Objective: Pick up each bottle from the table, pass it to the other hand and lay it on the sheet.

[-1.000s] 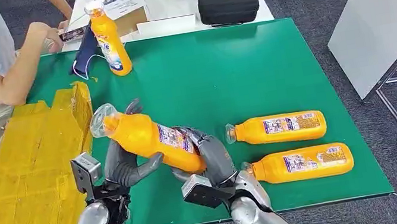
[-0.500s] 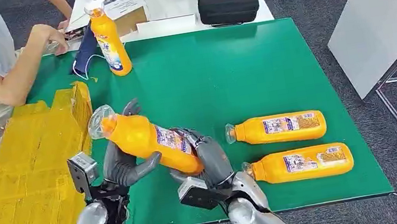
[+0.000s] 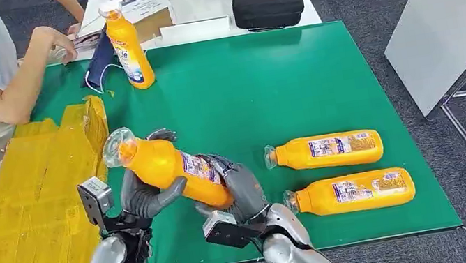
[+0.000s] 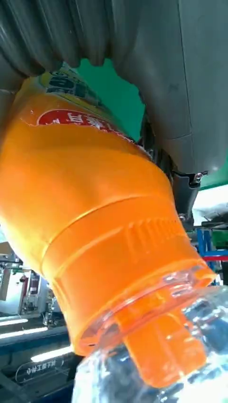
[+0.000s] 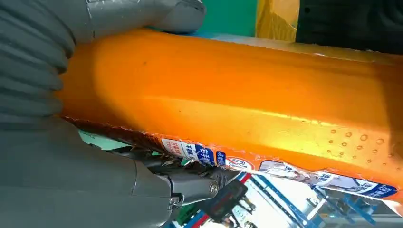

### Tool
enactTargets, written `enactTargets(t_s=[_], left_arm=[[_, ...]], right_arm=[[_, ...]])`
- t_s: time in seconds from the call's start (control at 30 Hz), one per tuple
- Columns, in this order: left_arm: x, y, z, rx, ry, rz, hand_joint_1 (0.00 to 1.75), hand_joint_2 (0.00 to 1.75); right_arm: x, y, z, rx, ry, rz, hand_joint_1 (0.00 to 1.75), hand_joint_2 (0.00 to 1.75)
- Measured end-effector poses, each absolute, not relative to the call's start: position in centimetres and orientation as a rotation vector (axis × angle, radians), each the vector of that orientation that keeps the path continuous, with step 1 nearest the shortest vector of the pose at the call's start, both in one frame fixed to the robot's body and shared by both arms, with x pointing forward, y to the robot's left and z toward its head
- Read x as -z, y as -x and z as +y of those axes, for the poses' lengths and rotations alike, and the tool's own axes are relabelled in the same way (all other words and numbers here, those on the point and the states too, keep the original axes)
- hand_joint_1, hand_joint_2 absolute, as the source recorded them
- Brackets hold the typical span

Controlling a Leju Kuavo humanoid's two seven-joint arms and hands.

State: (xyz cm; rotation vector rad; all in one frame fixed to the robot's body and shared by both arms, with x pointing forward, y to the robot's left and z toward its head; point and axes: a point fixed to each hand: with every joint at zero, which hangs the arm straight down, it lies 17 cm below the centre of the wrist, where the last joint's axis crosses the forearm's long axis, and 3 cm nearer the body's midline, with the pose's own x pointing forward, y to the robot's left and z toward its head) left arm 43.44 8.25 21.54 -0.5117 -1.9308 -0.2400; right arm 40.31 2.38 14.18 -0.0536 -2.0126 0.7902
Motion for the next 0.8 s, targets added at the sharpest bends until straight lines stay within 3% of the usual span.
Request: enactTargets(t_s=[0.57,0.6,0.63,0.67,0.8], left_arm=[[-21.8,-44.1,8.6,0.236,0.469,-1.947,1.75,1.75],[-21.8,-44.1,8.6,0.236,0.469,-1.947,1.75,1.75],[-21.8,-44.1,8.6,0.236,0.469,-1.947,1.75,1.75],[-21.8,-44.1,8.6,0.238,0.466,-1.948,1.75,1.75],[-21.8,-45.0,9.2,0.29,0.314,-1.981,1.75,1.75]], right_arm=[[-14.7,-40.3,2.2,-0.767,0.062,-2.026,1.75,1.75],[-14.7,-40.3,2.2,-0.767,0.062,-2.026,1.17,1.75],[-14.7,-40.3,2.2,-0.767,0.062,-2.026,0.07,1.75],[-14.7,-40.3,2.2,-0.765,0.061,-2.026,0.0,1.75],[-15.5,-39.8,2.2,-0.694,-0.023,-2.036,0.0,1.75]])
